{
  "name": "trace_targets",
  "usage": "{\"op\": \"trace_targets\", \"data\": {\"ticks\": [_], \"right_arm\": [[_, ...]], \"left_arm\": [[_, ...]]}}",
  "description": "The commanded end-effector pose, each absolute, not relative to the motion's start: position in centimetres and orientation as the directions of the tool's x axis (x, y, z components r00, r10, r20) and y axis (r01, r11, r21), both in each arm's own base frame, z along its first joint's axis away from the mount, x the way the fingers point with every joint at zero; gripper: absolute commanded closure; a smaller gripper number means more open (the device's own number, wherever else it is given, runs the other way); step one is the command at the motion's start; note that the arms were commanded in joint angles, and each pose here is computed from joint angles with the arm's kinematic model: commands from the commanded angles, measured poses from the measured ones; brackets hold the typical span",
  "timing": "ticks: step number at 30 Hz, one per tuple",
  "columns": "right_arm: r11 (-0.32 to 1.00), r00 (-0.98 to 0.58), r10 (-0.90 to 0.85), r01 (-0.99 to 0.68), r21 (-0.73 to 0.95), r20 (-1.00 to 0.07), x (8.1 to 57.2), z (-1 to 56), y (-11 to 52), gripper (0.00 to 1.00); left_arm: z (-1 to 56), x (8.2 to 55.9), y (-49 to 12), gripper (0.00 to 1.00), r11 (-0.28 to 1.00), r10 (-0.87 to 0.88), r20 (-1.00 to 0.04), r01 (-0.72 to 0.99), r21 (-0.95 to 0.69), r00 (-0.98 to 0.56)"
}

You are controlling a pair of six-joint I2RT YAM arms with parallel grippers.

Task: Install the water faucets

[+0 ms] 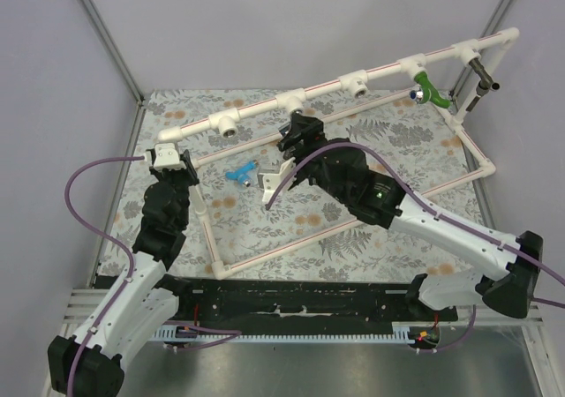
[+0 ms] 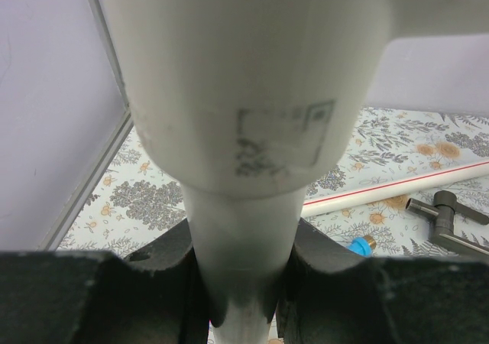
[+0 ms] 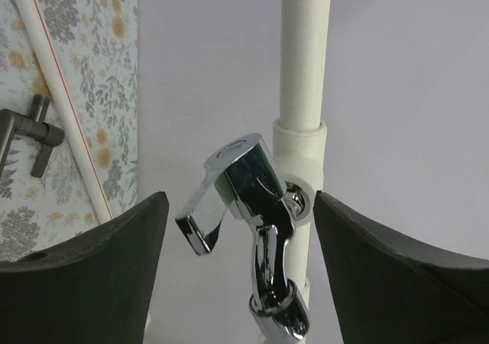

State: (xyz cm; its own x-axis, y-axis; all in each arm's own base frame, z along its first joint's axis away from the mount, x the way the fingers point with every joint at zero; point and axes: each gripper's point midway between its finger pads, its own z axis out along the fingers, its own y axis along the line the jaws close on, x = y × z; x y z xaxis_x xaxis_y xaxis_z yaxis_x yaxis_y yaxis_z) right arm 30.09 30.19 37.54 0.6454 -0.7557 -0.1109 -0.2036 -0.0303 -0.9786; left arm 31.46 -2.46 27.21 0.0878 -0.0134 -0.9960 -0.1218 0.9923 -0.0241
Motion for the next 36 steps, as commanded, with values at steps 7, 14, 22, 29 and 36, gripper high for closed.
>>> {"op": "trace_targets", "data": {"ticks": [7, 14, 22, 29, 36], "right_arm": [[0.364, 0.469, -0.787, -0.172, -0.915, -0.401, 33.3, 39.6, 29.9, 0.78], [0.856, 0.301, -0.291, -0.342, -0.388, -0.908, 32.9, 41.0, 29.5, 1.00], [0.907, 0.100, 0.312, -0.328, 0.265, -0.945, 35.0, 40.3, 26.5, 1.00], [0.858, 0.062, 0.422, -0.351, 0.376, -0.905, 35.7, 40.3, 26.3, 1.00], [0.889, 0.156, 0.226, -0.437, 0.138, -0.962, 33.8, 42.4, 25.8, 0.70]], "left_arm": [[29.3, 31.4, -2.9, 0.98, 0.989, -0.086, -0.984, -0.103, -0.103, 0.158], [29.3, 31.4, -2.8, 0.98, 0.989, -0.088, -0.983, -0.105, -0.105, 0.160], [29.5, 31.3, -2.7, 0.98, 0.988, -0.087, -0.982, -0.111, -0.106, 0.166], [29.7, 31.2, -2.5, 0.98, 0.988, -0.084, -0.982, -0.116, -0.105, 0.171], [29.8, 31.3, -2.3, 0.98, 0.987, -0.067, -0.983, -0.132, -0.090, 0.172]]}}
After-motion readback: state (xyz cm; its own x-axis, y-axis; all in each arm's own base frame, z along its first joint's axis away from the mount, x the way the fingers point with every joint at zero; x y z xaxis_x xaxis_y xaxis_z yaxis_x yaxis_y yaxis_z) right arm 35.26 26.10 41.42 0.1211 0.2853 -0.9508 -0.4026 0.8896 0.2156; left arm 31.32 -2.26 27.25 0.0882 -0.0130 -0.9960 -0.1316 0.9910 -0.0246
